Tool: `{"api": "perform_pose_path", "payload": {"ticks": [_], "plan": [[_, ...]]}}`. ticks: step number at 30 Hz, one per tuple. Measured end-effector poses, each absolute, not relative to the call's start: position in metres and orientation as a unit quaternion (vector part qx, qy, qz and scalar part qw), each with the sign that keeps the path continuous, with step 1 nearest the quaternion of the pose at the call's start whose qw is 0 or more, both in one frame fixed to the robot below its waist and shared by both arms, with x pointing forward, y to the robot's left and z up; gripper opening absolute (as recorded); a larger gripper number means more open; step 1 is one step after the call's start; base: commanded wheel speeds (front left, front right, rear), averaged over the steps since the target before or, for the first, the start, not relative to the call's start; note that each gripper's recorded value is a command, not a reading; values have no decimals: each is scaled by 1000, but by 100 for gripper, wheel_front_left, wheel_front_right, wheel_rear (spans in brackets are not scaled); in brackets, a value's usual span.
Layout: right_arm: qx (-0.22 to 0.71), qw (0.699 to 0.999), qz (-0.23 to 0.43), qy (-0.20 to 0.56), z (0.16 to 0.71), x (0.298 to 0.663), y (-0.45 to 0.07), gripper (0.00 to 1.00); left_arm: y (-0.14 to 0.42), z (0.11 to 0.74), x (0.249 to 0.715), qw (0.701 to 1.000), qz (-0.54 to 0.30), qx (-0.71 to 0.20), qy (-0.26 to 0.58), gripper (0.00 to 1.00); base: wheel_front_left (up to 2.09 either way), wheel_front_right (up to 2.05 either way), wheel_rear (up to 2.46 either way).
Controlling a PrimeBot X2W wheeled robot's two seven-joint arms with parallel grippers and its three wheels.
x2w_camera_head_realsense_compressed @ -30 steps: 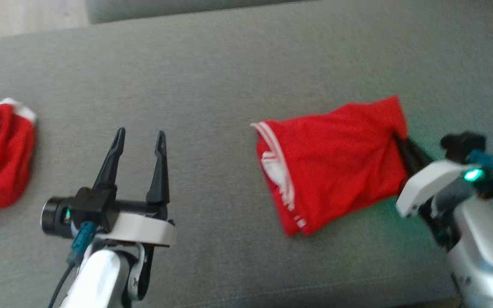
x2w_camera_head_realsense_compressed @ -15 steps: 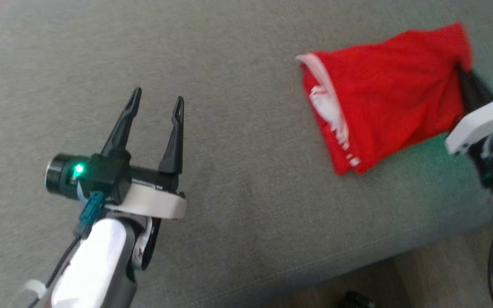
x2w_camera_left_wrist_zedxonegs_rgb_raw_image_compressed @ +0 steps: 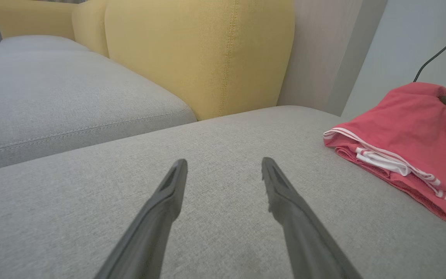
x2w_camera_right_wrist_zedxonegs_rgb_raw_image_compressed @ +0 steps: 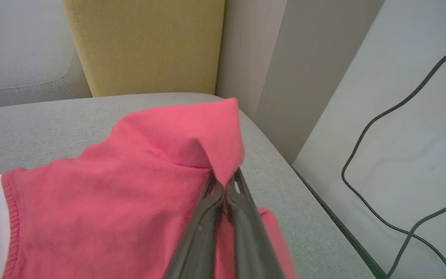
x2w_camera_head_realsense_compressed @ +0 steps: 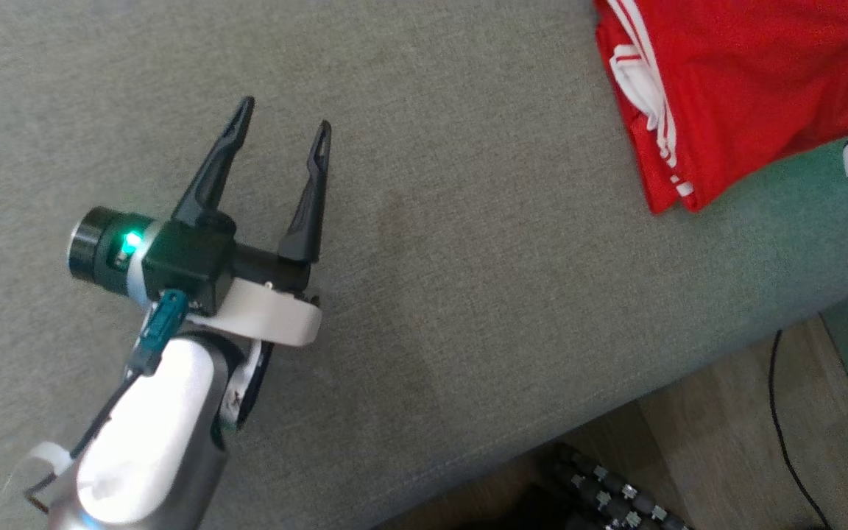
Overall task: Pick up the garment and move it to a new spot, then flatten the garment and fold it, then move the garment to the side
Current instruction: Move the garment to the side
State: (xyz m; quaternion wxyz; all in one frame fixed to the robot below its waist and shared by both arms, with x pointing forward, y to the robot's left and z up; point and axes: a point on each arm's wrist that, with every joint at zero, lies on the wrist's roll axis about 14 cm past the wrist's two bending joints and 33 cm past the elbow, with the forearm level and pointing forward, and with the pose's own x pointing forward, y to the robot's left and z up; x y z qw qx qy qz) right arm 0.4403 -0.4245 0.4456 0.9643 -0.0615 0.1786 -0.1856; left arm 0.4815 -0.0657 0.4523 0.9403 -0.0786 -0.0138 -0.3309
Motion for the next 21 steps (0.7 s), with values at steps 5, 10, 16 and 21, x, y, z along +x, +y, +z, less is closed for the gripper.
{"api": "perform_pose_path", "payload": {"ticks": [5,10,16,21], "plan": [[-70,960,-203,180,441,445,-437,0,-71,441,491,937,-341,-77,-9,100,0,0,0],[-76,957,-213,182,436,454,-444,37,-71,439,496,936,-343,-76,-9,100,0,0,0],[-69,953,-227,188,427,454,-446,100,-62,437,497,940,-335,-69,-7,100,0,0,0],[-68,957,-223,174,435,460,-443,100,-58,444,497,942,-328,-64,-13,100,0,0,0]]}}
